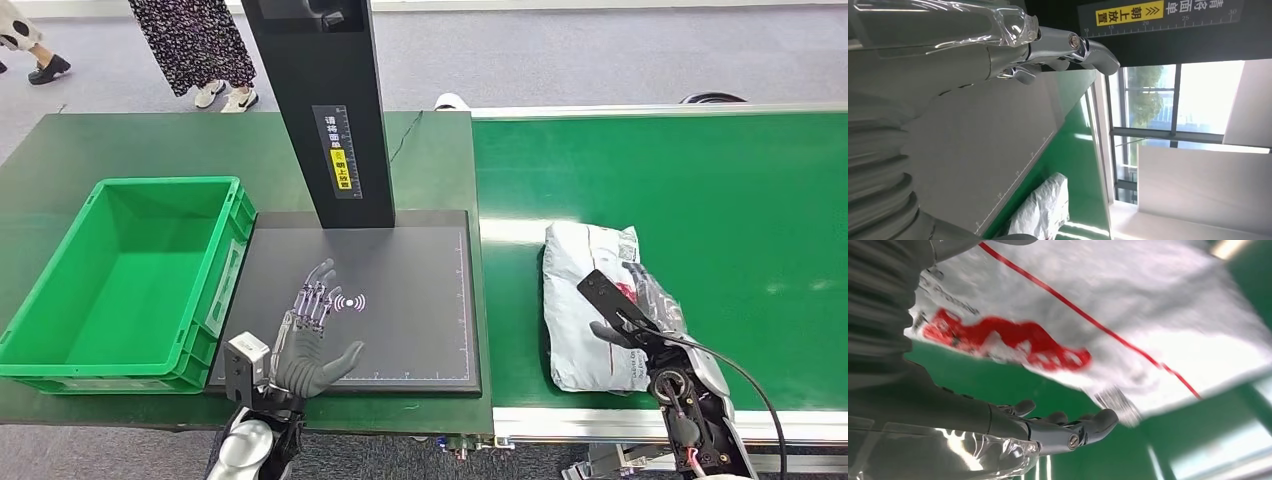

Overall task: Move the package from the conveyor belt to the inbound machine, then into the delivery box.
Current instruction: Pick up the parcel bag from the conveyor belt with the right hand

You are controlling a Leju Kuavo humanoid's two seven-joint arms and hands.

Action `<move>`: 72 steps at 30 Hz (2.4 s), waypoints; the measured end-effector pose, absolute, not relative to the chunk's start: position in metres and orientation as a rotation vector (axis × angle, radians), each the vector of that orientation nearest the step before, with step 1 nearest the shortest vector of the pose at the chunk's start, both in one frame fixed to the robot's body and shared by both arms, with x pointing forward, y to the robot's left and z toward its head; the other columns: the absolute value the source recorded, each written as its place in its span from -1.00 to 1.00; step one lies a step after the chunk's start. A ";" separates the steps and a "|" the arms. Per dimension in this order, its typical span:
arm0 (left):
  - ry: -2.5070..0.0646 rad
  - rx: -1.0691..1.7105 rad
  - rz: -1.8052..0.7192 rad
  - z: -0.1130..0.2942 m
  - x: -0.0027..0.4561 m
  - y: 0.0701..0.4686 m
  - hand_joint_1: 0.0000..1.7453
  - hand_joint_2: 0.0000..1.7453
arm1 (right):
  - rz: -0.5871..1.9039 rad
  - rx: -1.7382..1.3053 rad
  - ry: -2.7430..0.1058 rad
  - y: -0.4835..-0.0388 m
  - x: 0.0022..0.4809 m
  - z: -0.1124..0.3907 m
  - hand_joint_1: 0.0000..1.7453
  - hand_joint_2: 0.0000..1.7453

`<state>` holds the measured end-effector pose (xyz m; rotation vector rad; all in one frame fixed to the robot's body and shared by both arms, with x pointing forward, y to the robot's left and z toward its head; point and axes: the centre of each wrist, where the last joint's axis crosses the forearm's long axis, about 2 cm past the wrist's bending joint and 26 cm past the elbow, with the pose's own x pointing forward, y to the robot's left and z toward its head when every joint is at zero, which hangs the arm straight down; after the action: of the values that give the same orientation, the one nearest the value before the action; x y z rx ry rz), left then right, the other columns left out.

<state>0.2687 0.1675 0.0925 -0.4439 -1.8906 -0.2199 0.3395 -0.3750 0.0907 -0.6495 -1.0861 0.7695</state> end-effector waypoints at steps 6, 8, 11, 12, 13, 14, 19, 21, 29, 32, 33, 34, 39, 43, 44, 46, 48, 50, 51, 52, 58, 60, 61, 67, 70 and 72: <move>-1.887 -0.452 -0.232 0.092 0.269 0.164 -1.00 1.00 | 0.869 -0.559 -0.896 -0.384 0.332 0.070 -1.00 1.00; -1.883 -0.455 -0.229 0.092 0.269 0.163 -1.00 1.00 | 0.897 -0.529 -0.859 -0.387 0.331 0.065 -1.00 1.00; -1.877 -0.459 -0.228 0.093 0.269 0.162 -1.00 1.00 | 0.932 -0.492 -0.819 -0.391 0.332 0.062 -1.00 1.00; -1.875 -0.462 -0.229 0.093 0.270 0.161 -1.00 1.00 | 0.943 -0.481 -0.809 -0.392 0.332 0.062 -1.00 1.00; -1.872 -0.464 -0.230 0.093 0.270 0.160 -1.00 1.00 | 0.954 -0.472 -0.800 -0.393 0.332 0.062 -0.96 1.00; -1.870 -0.465 -0.232 0.094 0.270 0.159 -1.00 1.00 | 0.964 -0.466 -0.794 -0.394 0.332 0.061 -0.48 1.00; -1.870 -0.465 -0.230 0.094 0.271 0.159 -1.00 1.00 | 0.993 -0.469 -0.779 -0.395 0.332 0.061 1.00 1.00; -1.869 -0.465 -0.227 0.094 0.271 0.159 -1.00 1.00 | 1.000 -0.481 -0.782 -0.395 0.334 0.063 1.00 1.00; -1.865 -0.455 -0.223 0.093 0.270 0.162 -1.00 1.00 | 1.010 -0.515 -0.805 -0.394 0.341 0.069 1.00 1.00; -1.865 -0.446 -0.222 0.093 0.268 0.163 -1.00 1.00 | 1.010 -0.522 -0.815 -0.393 0.341 0.069 1.00 1.00; -1.865 -0.444 -0.222 0.093 0.268 0.163 -1.00 1.00 | 1.009 -0.523 -0.819 -0.393 0.342 0.069 1.00 1.00; -1.865 -0.442 -0.223 0.093 0.267 0.163 -1.00 1.00 | 1.009 -0.523 -0.824 -0.392 0.342 0.069 1.00 1.00; -1.863 -0.438 -0.225 0.093 0.266 0.164 -1.00 1.00 | 1.010 -0.521 -0.832 -0.391 0.342 0.069 1.00 1.00; -1.865 -0.437 -0.226 0.093 0.266 0.165 -1.00 1.00 | 1.014 -0.518 -0.836 -0.390 0.342 0.069 1.00 1.00; -1.866 -0.437 -0.226 0.094 0.266 0.165 -1.00 1.00 | 1.015 -0.517 -0.836 -0.390 0.342 0.069 1.00 1.00; -1.865 -0.436 -0.226 0.093 0.266 0.165 -1.00 1.00 | 1.016 -0.515 -0.840 -0.389 0.342 0.069 1.00 1.00; -1.865 -0.435 -0.225 0.093 0.265 0.165 -1.00 1.00 | 1.014 -0.518 -0.849 -0.389 0.342 0.069 1.00 1.00; -1.865 -0.427 -0.224 0.092 0.263 0.166 -1.00 1.00 | 1.008 -0.536 -0.869 -0.388 0.342 0.069 1.00 1.00; -1.866 -0.420 -0.223 0.091 0.262 0.167 -1.00 1.00 | 1.003 -0.548 -0.882 -0.387 0.341 0.068 1.00 1.00; -1.868 -0.412 -0.221 0.090 0.260 0.168 -1.00 1.00 | 0.996 -0.566 -0.901 -0.386 0.341 0.069 1.00 1.00; -1.897 -0.328 -0.206 0.088 0.246 0.175 -1.00 1.00 | 0.882 -0.726 -1.117 -0.372 0.345 0.084 1.00 1.00; -1.914 -0.291 -0.199 0.089 0.244 0.177 -1.00 1.00 | 0.840 -0.775 -1.216 -0.365 0.346 0.094 1.00 1.00; -1.921 -0.279 -0.195 0.090 0.244 0.178 -1.00 1.00 | 0.821 -0.799 -1.271 -0.361 0.347 0.100 1.00 1.00; -1.937 -0.261 -0.183 0.093 0.244 0.180 -1.00 1.00 | 0.728 -0.901 -1.533 -0.343 0.345 0.130 1.00 1.00; -1.938 -0.259 -0.182 0.093 0.245 0.180 -1.00 1.00 | 0.713 -0.906 -1.567 -0.339 0.343 0.135 1.00 1.00; -1.939 -0.259 -0.182 0.093 0.245 0.180 -1.00 1.00 | 0.707 -0.906 -1.579 -0.338 0.342 0.137 1.00 1.00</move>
<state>0.2446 0.1801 0.0929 -0.2588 -1.9386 -0.1815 0.3416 -0.3376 0.1371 -0.9057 -1.5789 0.7072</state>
